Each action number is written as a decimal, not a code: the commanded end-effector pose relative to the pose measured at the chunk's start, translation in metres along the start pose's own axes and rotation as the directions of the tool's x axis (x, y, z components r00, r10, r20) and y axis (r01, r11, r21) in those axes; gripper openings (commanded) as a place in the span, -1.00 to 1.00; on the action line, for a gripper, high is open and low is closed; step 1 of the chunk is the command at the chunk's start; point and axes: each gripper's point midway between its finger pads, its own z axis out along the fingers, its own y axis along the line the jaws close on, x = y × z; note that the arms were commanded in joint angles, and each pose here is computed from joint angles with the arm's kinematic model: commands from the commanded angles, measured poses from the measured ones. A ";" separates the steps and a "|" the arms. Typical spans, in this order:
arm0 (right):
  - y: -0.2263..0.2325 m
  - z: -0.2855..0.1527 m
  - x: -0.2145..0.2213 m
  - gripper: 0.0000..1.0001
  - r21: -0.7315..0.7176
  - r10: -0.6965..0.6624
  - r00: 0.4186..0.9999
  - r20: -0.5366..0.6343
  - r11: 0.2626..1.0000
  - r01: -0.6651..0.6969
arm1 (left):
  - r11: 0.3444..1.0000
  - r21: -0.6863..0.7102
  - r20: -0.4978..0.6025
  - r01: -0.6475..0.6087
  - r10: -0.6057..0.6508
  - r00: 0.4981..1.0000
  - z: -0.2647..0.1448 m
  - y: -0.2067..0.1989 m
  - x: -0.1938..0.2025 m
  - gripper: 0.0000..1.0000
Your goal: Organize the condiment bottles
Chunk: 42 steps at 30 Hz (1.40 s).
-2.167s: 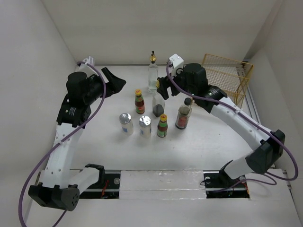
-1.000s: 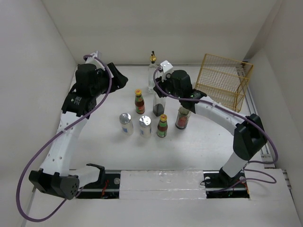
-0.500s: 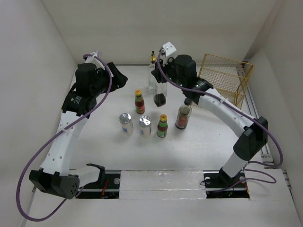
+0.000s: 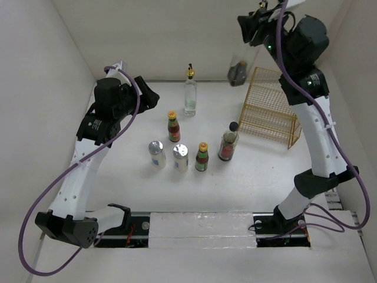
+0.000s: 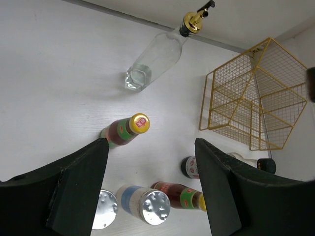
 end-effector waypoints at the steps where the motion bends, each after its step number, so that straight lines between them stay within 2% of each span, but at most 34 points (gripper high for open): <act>1: -0.036 -0.004 -0.039 -1.00 0.107 -0.015 0.996 0.083 0.994 0.006 | 0.998 0.047 0.037 -0.031 0.029 0.999 -0.010 -0.020 -0.009 0.33; 2: -0.058 -0.005 -0.039 -1.00 0.159 -0.021 0.996 0.086 0.987 0.007 | 0.998 0.052 0.045 -0.035 0.033 0.998 -0.012 -0.024 -0.011 0.33; 8: -0.120 -0.012 -0.033 -1.00 0.319 -0.057 0.996 0.067 0.947 0.033 | 0.998 0.048 0.037 -0.035 0.033 0.999 -0.012 -0.023 -0.009 0.33; 20: -0.199 0.003 0.009 -1.00 0.466 -0.084 0.996 0.022 0.883 0.064 | 0.998 0.051 0.025 -0.034 0.033 0.999 -0.005 -0.023 -0.007 0.33; 24: -0.210 0.008 0.011 -1.00 0.486 -0.086 0.995 0.042 0.872 0.054 | 0.998 0.046 0.015 -0.034 0.033 0.999 -0.002 -0.021 -0.005 0.33; 36: -0.247 0.020 0.052 -1.00 0.538 -0.080 0.997 -0.001 0.840 0.068 | 0.998 0.047 -0.020 -0.031 0.032 0.999 0.014 -0.021 0.001 0.35; 42: -0.249 0.027 0.048 -1.00 0.535 -0.079 0.996 0.048 0.844 0.041 | 0.998 0.047 -0.019 -0.031 0.032 0.999 0.022 -0.023 -0.002 0.35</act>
